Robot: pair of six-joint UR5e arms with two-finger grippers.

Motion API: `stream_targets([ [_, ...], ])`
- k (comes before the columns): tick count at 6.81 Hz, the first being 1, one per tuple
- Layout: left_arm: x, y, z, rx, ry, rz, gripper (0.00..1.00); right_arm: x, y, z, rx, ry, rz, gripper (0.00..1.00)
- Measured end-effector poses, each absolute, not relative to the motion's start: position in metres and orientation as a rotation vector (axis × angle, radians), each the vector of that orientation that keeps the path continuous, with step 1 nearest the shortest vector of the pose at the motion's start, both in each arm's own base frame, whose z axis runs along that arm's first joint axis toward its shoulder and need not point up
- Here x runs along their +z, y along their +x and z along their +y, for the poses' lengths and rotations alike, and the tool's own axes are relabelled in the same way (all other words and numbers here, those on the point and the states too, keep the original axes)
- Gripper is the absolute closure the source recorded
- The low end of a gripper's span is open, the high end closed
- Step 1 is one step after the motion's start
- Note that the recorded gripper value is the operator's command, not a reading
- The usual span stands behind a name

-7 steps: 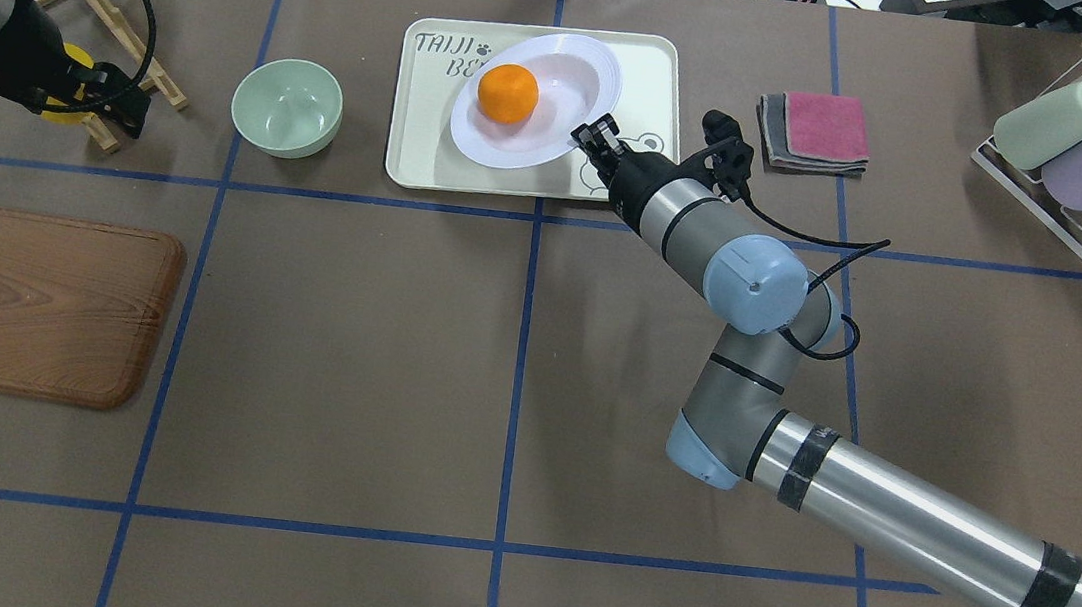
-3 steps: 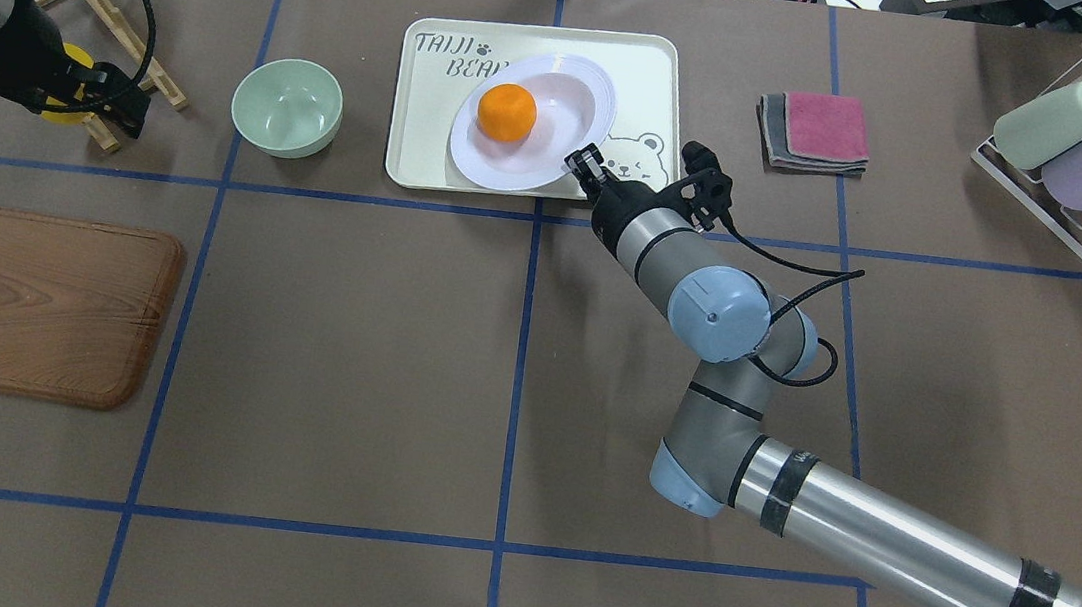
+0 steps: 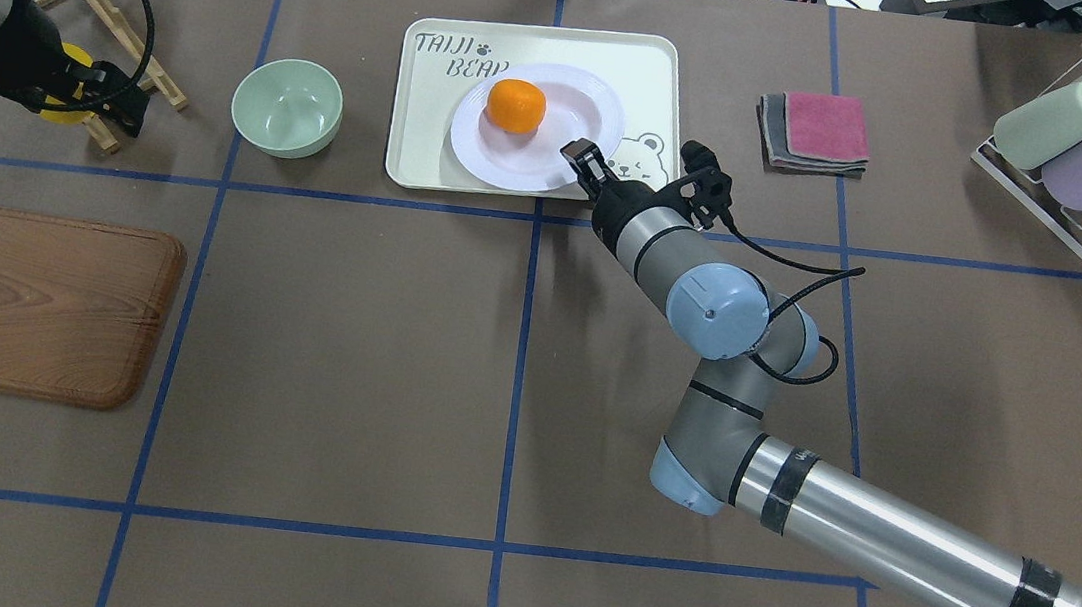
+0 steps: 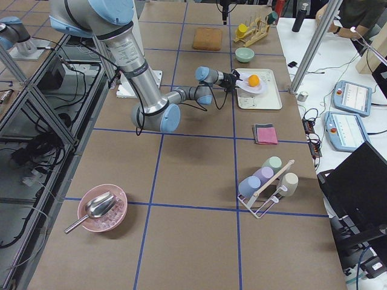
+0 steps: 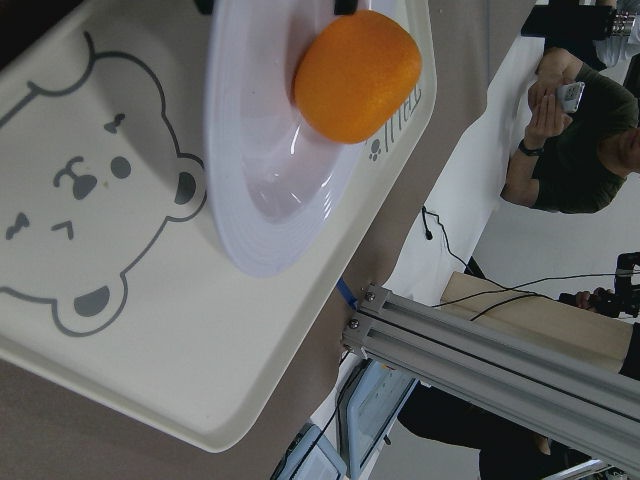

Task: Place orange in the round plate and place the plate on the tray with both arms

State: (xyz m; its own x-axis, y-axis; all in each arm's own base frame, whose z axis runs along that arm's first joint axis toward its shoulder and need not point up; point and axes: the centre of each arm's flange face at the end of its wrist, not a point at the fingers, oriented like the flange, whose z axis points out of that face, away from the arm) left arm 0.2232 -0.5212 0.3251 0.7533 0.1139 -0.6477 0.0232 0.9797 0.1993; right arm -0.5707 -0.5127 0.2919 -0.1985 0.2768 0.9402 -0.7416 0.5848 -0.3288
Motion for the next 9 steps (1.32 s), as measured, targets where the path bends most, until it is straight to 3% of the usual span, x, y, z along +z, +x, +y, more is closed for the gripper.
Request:
stream_targets([
  [5, 0.324, 0.218, -0.522, 0.044, 0.196, 0.726, 0.02, 0.260, -0.507, -0.518, 0.627, 0.335, -1.251, 0.00],
  [9, 0.365, 0.164, -0.518, 0.139, 0.220, 0.700, 0.02, 0.242, -0.367, -0.547, 0.238, 0.272, -0.948, 0.00],
])
